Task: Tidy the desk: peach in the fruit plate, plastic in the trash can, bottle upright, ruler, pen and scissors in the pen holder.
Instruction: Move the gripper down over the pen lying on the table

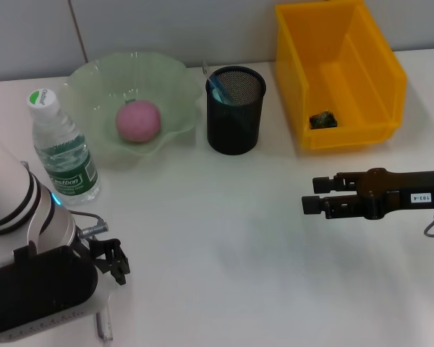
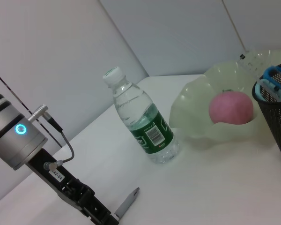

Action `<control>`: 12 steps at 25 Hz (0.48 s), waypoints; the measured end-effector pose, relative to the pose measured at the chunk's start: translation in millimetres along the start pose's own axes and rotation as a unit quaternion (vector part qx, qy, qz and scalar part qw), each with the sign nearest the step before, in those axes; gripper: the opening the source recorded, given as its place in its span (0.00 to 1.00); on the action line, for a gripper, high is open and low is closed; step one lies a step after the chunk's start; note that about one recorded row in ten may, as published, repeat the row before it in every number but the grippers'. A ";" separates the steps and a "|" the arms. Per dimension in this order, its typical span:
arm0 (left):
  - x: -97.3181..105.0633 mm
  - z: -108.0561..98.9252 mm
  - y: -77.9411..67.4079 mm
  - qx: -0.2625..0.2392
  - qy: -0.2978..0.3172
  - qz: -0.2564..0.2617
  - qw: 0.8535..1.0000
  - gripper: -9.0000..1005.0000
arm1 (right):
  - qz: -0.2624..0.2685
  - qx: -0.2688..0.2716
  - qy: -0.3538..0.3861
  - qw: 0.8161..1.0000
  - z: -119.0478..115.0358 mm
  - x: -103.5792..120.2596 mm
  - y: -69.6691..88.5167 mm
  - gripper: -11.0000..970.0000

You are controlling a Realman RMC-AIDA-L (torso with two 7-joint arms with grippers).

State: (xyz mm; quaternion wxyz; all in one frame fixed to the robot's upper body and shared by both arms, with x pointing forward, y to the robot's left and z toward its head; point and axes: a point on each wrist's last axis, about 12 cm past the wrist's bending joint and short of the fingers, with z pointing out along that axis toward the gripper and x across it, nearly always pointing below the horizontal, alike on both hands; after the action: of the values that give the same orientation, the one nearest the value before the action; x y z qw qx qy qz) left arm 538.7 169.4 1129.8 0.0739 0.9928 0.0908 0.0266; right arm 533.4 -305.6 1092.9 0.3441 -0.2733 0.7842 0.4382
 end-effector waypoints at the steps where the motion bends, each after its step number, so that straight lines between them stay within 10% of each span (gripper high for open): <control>1: 0.2 -0.3 0.3 0.000 0.000 0.001 1.000 0.51 | 0.000 0.000 0.000 1.000 -0.1 0.0 0.0 0.78; 12: 0.8 -0.9 2.1 0.001 -0.002 0.003 1.000 0.40 | 0.000 -0.003 0.002 1.000 0.7 -2.4 0.1 0.78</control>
State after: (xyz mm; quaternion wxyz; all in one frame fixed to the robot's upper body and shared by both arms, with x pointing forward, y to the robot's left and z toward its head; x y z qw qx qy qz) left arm 539.8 167.6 1131.0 0.0729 0.9932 0.0878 0.0251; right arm 535.0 -304.6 1094.6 0.3419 -0.2755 0.7835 0.4396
